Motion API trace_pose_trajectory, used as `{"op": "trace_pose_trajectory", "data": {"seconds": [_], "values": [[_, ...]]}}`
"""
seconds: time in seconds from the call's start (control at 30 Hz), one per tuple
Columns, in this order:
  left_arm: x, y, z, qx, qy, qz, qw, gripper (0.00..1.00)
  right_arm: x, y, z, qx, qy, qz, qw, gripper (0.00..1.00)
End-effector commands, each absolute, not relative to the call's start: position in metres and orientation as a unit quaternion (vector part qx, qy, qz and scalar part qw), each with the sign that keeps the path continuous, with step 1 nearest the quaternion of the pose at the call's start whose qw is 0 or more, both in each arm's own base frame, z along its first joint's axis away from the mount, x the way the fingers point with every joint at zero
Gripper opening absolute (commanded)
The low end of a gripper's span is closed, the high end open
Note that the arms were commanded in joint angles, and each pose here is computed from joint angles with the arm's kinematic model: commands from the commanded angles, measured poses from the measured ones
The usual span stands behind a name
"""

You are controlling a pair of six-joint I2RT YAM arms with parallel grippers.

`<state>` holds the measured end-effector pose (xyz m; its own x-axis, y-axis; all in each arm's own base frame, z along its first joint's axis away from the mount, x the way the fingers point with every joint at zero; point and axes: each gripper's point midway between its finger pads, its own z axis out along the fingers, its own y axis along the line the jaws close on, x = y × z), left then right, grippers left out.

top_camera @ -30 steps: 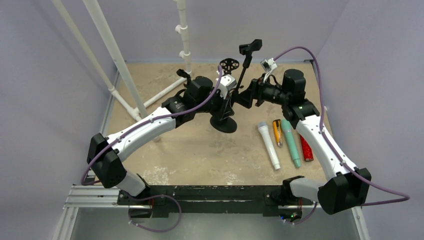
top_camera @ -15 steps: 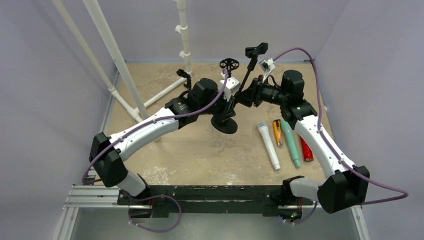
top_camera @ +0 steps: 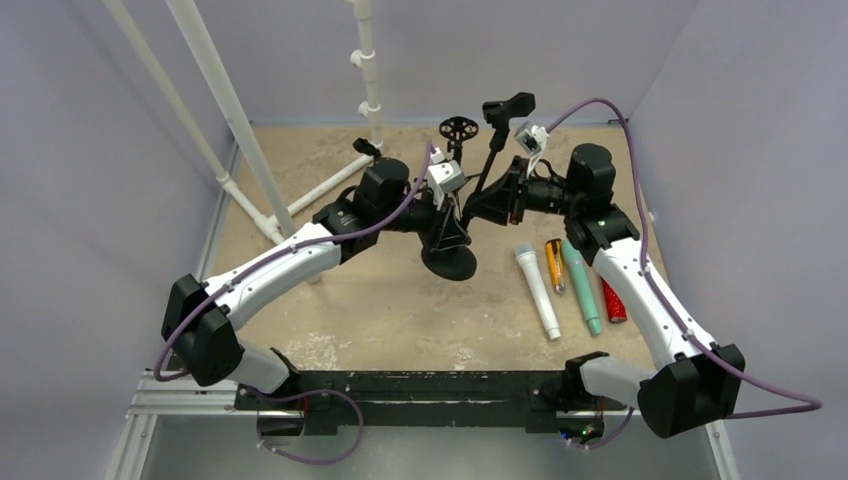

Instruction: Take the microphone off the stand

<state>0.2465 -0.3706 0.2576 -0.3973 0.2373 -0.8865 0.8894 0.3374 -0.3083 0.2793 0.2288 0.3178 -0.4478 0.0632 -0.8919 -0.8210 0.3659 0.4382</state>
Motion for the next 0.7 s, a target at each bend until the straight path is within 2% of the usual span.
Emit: {"op": "trace_pose_trajectory", "data": {"seconds": [0.0,0.1,0.13,0.23,0.33,0.5,0.67], "values": [[0.172,-0.364,0.349,0.481,0.53,-0.59,0.374,0.0,0.26,0.231,0.342,-0.38,0.61,0.497,0.486,0.0],[0.155,-0.352,0.366,0.49,0.494,-0.637,0.333,0.0,0.245,0.236,0.346,-0.416,0.585,0.539,0.44,0.0],[0.15,-0.35,0.372,0.491,0.484,-0.65,0.32,0.0,0.242,0.237,0.348,-0.419,0.584,0.55,0.425,0.05],[0.148,-0.35,0.382,0.48,0.477,-0.668,0.31,0.0,0.245,0.238,0.35,-0.411,0.595,0.556,0.41,0.34],[0.164,-0.355,0.382,0.449,0.51,-0.654,0.333,0.0,0.255,0.236,0.352,-0.387,0.616,0.531,0.434,0.5],[0.207,-0.359,0.371,0.4,0.594,-0.561,0.414,0.0,0.263,0.227,0.362,-0.348,0.654,0.489,0.46,0.63],[0.234,-0.354,0.356,0.348,0.664,-0.491,0.443,0.0,0.268,0.218,0.381,-0.316,0.666,0.457,0.497,0.76]]}}
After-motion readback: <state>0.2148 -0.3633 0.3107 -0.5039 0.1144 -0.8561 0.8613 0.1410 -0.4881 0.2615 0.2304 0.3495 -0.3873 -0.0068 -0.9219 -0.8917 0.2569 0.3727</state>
